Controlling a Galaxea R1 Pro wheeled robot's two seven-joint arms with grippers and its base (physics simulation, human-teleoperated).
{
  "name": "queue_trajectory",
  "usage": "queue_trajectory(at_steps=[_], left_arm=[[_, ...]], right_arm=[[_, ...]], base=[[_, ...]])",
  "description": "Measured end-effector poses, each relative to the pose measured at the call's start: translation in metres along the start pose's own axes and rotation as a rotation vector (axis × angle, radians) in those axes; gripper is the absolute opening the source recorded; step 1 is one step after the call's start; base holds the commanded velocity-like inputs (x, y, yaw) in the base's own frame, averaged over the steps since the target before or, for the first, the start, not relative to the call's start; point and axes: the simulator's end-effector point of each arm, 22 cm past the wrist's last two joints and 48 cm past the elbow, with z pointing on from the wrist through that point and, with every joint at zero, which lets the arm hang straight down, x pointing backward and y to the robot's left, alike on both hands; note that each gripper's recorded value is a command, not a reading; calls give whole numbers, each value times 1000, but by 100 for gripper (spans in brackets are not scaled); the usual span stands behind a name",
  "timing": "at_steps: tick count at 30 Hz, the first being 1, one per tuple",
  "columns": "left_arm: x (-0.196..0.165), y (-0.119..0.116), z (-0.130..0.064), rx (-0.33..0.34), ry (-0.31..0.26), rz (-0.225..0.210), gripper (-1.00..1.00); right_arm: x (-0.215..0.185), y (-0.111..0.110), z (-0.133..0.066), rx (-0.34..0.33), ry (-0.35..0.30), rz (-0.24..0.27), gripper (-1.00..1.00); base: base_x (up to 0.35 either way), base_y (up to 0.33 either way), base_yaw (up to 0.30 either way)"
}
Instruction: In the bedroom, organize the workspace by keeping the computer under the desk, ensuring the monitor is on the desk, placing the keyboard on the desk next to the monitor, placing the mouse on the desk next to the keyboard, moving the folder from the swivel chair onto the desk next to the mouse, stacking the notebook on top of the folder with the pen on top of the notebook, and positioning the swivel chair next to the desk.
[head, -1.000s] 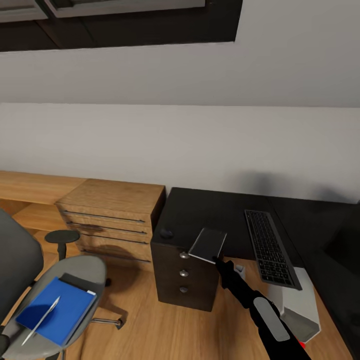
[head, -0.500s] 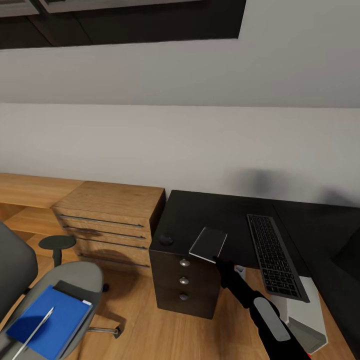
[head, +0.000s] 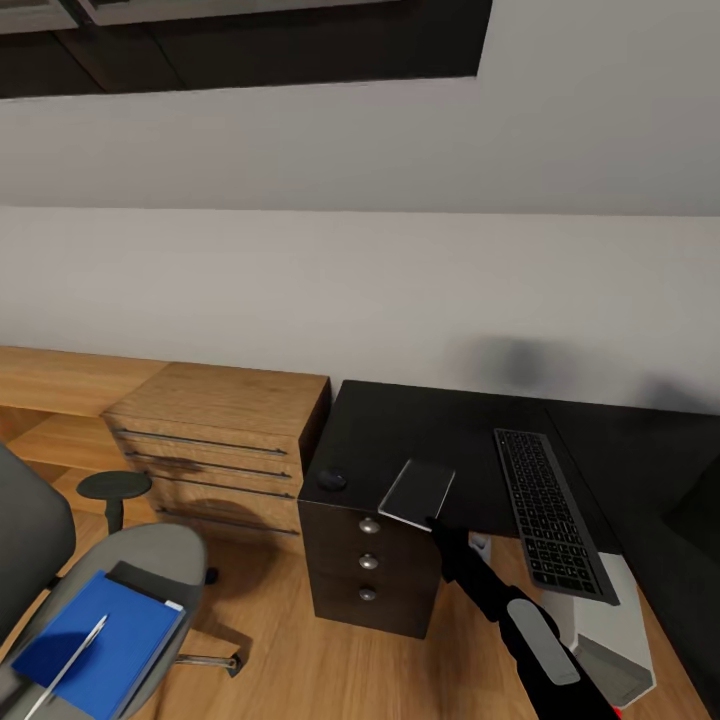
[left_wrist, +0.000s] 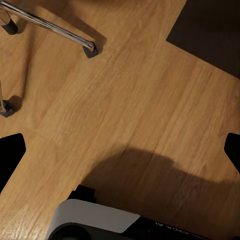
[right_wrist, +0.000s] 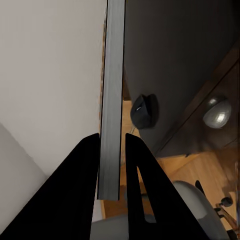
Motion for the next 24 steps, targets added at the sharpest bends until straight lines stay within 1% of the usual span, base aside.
queue_trajectory(at_steps=[3,10,24], left_arm=[[0,0,0,1,-1,0,100],[0,0,0,1,-1,0,100],[0,0,0,0,0,0,100]], right_arm=[[1,-4,-1,9,1,4,-100],[1,-6,-1,12,1,7,-100],[1,-7,-1,13,1,7,-100]], base=[[62,0,0],[130,0,0],[11,0,0]])
